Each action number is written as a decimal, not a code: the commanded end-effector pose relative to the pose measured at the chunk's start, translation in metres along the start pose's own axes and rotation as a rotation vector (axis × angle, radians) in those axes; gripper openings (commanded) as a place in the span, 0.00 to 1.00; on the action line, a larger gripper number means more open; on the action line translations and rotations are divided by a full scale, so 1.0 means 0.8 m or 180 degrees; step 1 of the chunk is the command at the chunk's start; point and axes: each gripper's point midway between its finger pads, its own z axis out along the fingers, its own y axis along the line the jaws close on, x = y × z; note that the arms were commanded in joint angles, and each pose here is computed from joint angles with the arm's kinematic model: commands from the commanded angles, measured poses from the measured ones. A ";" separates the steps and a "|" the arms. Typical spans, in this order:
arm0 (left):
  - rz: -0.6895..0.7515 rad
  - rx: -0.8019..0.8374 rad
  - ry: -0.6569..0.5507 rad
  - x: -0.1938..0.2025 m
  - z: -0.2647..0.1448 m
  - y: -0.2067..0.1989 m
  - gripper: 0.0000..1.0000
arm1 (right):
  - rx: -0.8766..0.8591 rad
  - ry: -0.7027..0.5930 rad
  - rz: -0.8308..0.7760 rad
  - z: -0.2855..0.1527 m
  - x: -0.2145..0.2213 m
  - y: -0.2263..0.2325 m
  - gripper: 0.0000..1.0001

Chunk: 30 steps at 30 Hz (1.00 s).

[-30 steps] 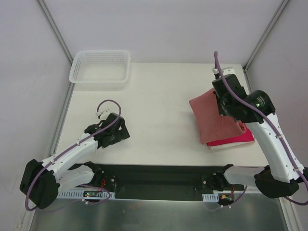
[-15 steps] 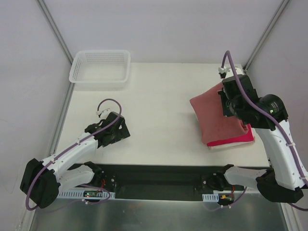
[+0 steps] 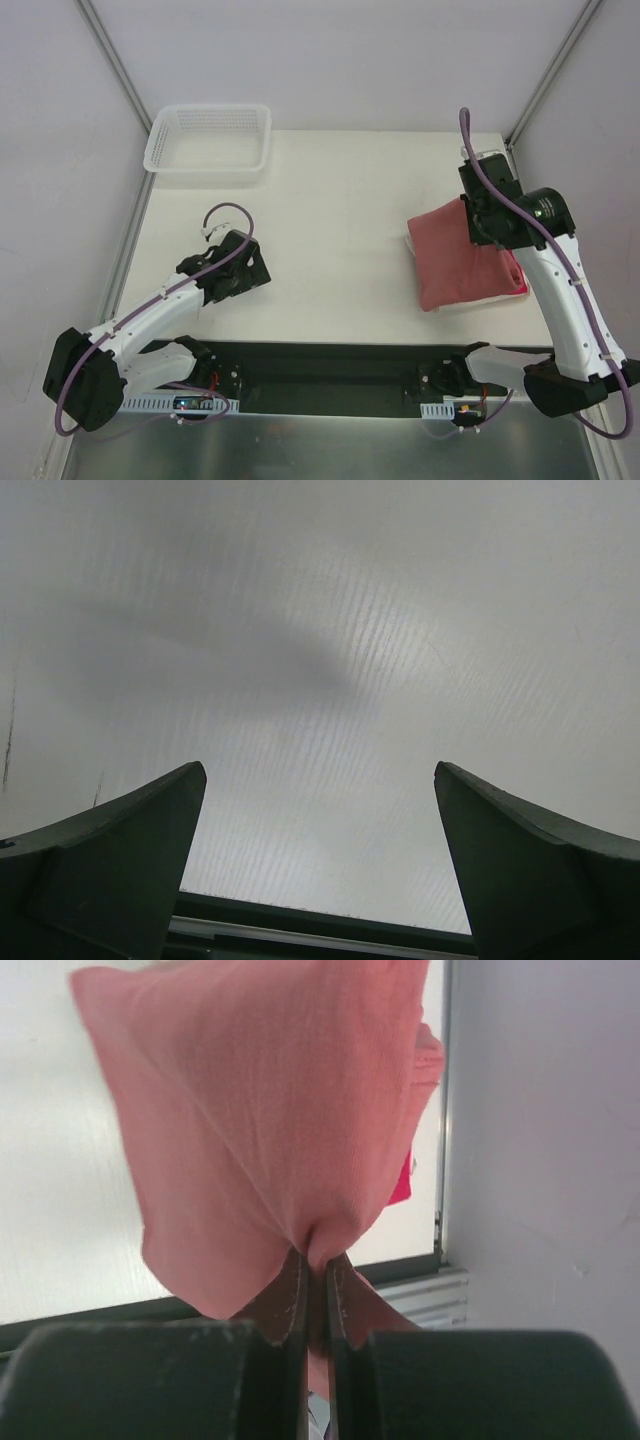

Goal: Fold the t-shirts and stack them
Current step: Put the neatly folded tshirt into the corner of the board with the right arm

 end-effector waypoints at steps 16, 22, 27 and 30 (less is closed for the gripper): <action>0.0079 -0.0040 -0.0035 -0.017 0.009 -0.002 0.99 | 0.0552 0.0623 0.0156 0.141 0.000 -0.083 0.02; 0.0073 -0.0048 -0.0035 -0.017 0.010 0.001 0.99 | 0.0478 0.0935 0.0218 0.173 0.017 -0.084 0.07; 0.0069 -0.0039 -0.0026 -0.016 0.010 0.002 0.99 | 0.0736 0.1240 0.0381 0.197 0.041 -0.107 0.12; 0.0061 -0.0008 -0.0012 -0.016 0.008 0.000 0.99 | 0.0785 0.1336 0.0484 0.207 0.044 -0.112 0.40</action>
